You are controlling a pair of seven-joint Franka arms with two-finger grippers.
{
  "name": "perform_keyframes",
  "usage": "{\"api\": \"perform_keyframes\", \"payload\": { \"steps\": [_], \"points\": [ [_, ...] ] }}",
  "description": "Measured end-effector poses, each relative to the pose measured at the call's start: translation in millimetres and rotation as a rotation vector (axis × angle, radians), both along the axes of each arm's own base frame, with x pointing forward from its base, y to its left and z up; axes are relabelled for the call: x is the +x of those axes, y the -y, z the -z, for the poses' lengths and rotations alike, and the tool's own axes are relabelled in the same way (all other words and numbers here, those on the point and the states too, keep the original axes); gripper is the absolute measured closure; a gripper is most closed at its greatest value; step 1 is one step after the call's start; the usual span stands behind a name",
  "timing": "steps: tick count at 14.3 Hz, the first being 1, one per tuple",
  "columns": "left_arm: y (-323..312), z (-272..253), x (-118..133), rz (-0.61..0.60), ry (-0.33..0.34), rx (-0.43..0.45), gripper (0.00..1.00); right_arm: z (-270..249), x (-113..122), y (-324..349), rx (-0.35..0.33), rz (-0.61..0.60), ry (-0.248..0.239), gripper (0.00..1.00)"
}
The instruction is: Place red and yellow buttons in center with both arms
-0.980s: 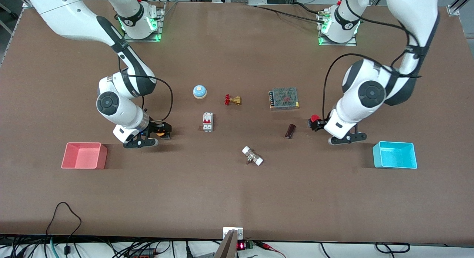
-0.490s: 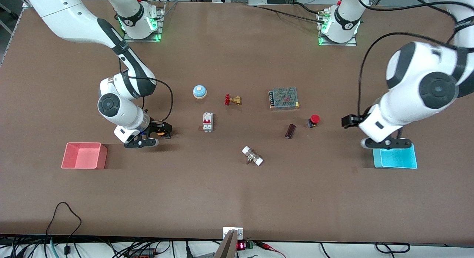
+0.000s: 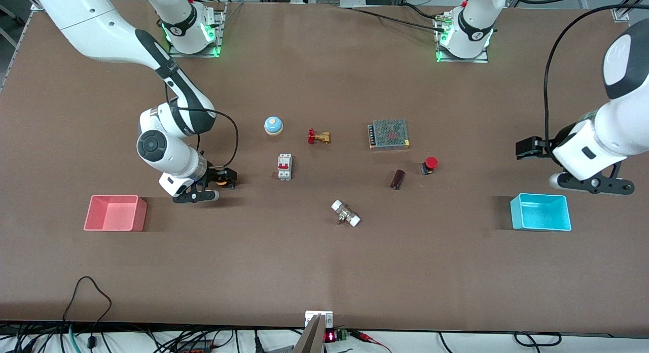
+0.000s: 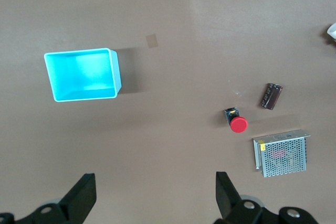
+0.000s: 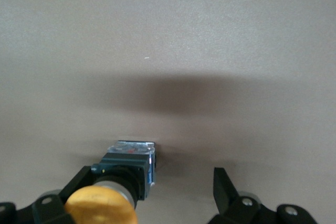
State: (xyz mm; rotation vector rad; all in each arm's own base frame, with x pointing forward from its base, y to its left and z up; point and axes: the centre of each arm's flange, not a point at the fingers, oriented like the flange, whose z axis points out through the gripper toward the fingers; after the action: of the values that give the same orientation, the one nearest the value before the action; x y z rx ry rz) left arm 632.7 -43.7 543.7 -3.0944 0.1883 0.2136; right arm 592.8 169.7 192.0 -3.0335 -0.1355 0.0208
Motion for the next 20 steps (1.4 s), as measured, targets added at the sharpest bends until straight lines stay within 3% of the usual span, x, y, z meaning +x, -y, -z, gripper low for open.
{"api": "perform_keyframes", "payload": {
  "steps": [4,8,11,20],
  "points": [
    [-2,-27,-18,0.044,0.043,-0.009,0.0,1,1,-1,0.005,0.001,0.008,0.0],
    [-9,-39,-57,0.019,0.152,0.0,0.0,1,1,-1,0.008,0.002,0.013,0.0],
    [-19,-36,-77,0.002,0.108,0.004,0.0,0,1,-2,0.008,0.002,0.014,0.0],
    [-16,-34,-79,0.009,0.083,0.004,0.0,-2,1,-8,0.025,0.011,0.012,0.0]
  ]
}}
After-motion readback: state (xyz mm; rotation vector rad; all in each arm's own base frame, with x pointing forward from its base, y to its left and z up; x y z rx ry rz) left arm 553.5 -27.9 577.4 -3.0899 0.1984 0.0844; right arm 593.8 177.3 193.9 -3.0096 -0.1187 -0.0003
